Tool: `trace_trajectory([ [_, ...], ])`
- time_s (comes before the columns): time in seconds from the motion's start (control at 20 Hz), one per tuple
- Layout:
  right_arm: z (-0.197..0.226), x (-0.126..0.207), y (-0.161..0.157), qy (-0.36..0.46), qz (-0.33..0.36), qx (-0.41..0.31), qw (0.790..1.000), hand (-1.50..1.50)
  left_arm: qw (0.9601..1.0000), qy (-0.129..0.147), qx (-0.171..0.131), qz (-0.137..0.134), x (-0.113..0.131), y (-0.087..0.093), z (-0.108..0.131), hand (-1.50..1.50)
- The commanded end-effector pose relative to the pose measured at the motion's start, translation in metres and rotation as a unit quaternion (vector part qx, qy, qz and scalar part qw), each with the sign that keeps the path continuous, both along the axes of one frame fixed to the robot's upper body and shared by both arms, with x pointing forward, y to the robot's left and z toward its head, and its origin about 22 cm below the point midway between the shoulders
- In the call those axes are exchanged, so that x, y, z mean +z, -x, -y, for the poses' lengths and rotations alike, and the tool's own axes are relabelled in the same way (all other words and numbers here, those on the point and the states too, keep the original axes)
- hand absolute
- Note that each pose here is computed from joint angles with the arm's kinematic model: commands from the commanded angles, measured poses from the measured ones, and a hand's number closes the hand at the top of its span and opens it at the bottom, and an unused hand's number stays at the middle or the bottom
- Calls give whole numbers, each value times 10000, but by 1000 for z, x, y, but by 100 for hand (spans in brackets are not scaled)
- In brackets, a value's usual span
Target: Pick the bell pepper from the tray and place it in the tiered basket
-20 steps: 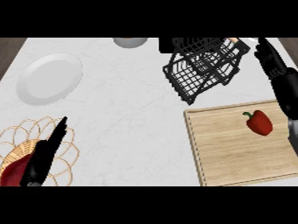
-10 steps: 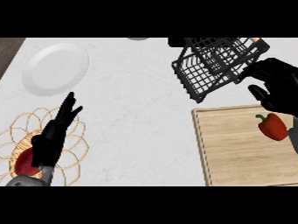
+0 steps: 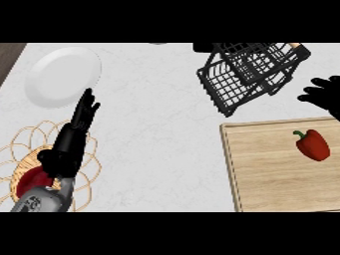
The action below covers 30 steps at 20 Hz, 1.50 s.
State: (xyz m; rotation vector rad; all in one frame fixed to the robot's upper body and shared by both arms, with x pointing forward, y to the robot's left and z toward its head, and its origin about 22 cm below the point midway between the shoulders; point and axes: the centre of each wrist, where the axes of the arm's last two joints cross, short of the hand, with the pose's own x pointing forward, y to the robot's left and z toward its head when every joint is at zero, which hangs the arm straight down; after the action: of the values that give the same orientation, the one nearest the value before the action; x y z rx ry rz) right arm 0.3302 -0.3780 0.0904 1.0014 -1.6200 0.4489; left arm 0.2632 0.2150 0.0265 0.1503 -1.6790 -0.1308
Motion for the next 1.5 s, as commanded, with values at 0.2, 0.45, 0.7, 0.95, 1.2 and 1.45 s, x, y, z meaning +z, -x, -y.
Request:
trace_trajectory([
  [0.2, 65, 149, 7, 1877, 1751, 905, 9623, -150, 9999, 50, 58, 83, 3, -4, 8, 0],
  [0.45, 39, 232, 25, 3142, 2826, 943, 9014, -150, 9999, -29, 118, -41, 2, -6, 7, 0],
  [0.7, 14, 260, 49, 4026, 3434, 1054, 8420, -150, 9999, 46, 150, 41, 9, -10, 6, 0],
  [0.95, -7, 251, 61, 4470, 3637, 1259, 8075, -150, 9998, 29, 191, 75, 6, -10, 7, 0],
  [1.2, -17, 231, 70, 4522, 3743, 1276, 7995, -150, 9999, 26, 144, 25, 7, -15, 14, 0],
  [1.45, -29, 231, 79, 5022, 3730, 1299, 7693, -150, 10000, -51, 67, 25, -3, -7, 10, 0],
])
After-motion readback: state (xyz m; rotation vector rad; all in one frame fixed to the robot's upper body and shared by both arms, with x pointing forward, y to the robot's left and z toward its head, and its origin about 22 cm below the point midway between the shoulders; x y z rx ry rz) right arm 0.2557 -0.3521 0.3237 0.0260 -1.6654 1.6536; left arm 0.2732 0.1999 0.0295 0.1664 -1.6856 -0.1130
